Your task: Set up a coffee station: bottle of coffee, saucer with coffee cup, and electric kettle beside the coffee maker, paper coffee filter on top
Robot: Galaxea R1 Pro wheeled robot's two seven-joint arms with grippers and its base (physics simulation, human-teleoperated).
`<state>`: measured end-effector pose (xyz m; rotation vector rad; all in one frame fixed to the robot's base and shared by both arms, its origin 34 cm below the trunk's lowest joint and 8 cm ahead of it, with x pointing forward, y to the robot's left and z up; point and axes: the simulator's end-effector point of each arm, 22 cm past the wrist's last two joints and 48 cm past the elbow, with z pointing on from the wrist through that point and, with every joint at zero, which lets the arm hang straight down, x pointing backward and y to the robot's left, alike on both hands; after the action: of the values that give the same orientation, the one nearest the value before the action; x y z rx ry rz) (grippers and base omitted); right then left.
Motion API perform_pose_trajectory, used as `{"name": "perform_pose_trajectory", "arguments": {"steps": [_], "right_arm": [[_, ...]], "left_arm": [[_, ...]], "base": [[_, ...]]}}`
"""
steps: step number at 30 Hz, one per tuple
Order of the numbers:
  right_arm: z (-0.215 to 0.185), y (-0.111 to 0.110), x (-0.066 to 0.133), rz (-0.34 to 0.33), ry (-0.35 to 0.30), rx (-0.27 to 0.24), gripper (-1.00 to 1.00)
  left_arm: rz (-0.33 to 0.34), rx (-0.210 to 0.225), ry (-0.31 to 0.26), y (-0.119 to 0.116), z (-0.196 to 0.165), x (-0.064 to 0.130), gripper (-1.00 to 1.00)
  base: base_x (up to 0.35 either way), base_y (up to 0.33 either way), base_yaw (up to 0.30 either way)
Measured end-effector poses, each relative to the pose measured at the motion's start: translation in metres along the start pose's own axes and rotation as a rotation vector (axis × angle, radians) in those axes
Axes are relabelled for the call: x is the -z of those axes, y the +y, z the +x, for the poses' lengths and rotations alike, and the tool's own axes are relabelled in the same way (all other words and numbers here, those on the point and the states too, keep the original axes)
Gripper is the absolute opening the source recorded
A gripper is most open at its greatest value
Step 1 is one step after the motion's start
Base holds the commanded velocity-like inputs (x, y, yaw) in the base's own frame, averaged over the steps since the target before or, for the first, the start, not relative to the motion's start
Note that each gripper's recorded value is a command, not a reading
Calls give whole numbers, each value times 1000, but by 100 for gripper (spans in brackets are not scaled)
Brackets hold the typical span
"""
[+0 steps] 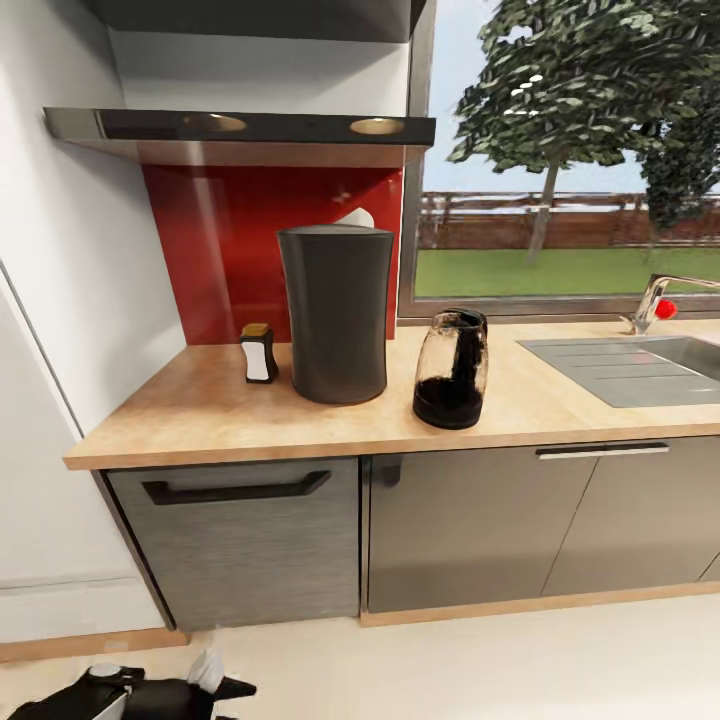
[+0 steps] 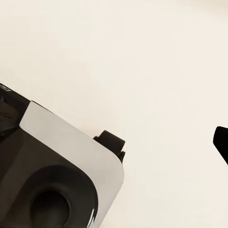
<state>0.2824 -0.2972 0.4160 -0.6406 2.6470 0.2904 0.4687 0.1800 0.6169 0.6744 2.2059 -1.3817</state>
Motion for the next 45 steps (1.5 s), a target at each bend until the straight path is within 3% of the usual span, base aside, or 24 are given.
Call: {"name": "perform_pose_trajectory", "arguments": {"steps": [3,4,5,8,9,10,13,17,32,45], "right_arm": [[0,0,0,1,-1,-1,100],[0,-1,0,2,-1,-3,100],[0,-1,0,1,-1,-3,100],[-3,-4,0,14,-14,-37,100],[-5,-6,0,22,-22,-56,100],[-12,-15,1,58,-61,-147,100],[-17,-25,3,86,-88,-212,100],[-17,-35,7,108,-100,-250,100],[-16,-39,8,119,-102,-254,100],[-16,-39,8,119,-101,-254,100]], "left_arm": [[-79,156,-34,16,51,13,100],[-171,293,-144,32,73,30,100],[-208,359,-149,34,100,38,100],[-276,456,-234,44,115,52,100],[-281,468,-243,44,117,52,100],[-290,498,-259,43,123,49,100],[-295,513,-270,43,125,47,100],[-297,524,-273,42,127,45,100],[-292,529,-274,41,127,41,100],[-293,529,-273,41,127,41,100]], "base": [[0,0,0],[0,0,0],[0,0,0],[0,0,0],[0,0,0],[0,0,0],[0,0,0],[0,0,0],[4,0,-2],[2,-6,-199]]}}
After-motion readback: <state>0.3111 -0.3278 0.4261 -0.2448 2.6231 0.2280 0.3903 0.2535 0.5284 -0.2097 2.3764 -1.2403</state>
